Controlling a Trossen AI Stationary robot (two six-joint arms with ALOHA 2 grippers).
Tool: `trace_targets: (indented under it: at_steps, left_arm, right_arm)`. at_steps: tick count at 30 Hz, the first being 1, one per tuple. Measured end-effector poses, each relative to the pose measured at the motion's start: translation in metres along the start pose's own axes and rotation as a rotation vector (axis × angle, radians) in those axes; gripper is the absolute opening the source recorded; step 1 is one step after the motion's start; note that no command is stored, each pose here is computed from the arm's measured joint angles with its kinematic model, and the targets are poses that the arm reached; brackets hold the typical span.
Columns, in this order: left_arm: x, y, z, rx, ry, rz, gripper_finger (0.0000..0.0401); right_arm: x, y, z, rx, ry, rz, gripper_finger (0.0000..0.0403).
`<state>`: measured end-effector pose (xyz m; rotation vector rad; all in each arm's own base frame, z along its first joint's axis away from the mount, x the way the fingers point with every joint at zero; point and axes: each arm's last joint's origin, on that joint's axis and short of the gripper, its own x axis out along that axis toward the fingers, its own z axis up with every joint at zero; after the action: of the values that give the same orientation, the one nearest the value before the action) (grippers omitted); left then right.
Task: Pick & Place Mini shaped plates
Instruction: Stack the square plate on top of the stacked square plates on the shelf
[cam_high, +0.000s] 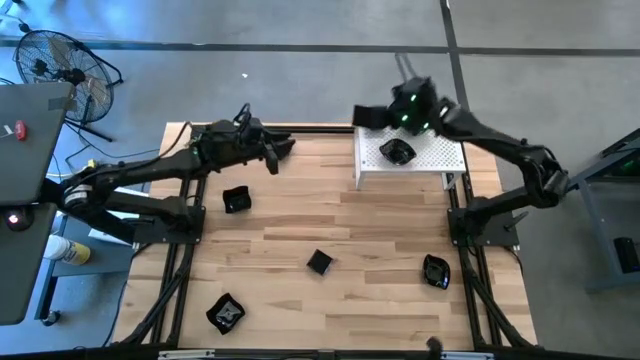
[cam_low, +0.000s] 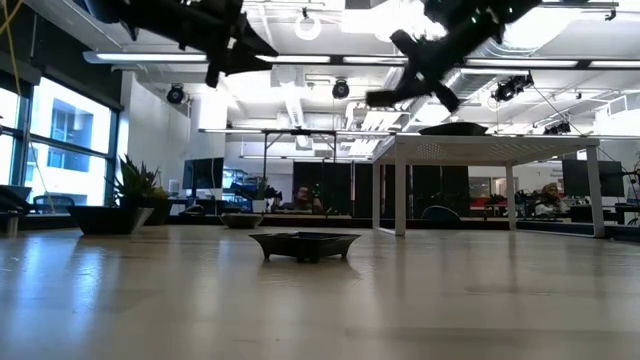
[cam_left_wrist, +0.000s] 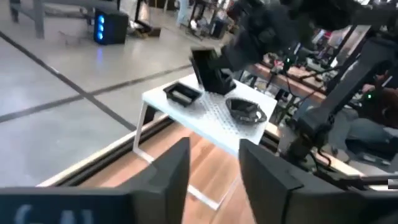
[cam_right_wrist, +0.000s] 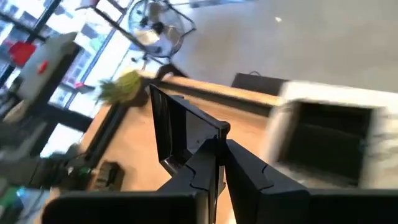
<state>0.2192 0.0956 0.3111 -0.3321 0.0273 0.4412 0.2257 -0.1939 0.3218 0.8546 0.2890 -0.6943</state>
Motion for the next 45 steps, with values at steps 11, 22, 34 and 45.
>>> trace_targets:
  at_steps: [11,22,34,45]
  left_arm:
    - [0.001,-0.002,-0.002,0.006,0.022,-0.057,0.0008]
    - [0.001,-0.001,-0.004,0.001,0.05,-0.046,0.0016]
    - [0.001,-0.001,-0.007,-0.001,0.074,-0.047,0.0017]
    - [0.001,0.0,-0.009,-0.001,0.097,-0.041,0.0017]
  right_arm:
    - [-0.018,-0.043,0.049,0.018,0.096,-0.058,0.0025]
    - [0.025,-0.064,0.066,0.03,0.373,-0.082,0.0025]
    - [0.031,-0.074,0.066,0.049,0.393,-0.104,0.0048]
    - [0.027,-0.073,0.068,0.015,0.386,-0.098,0.0084]
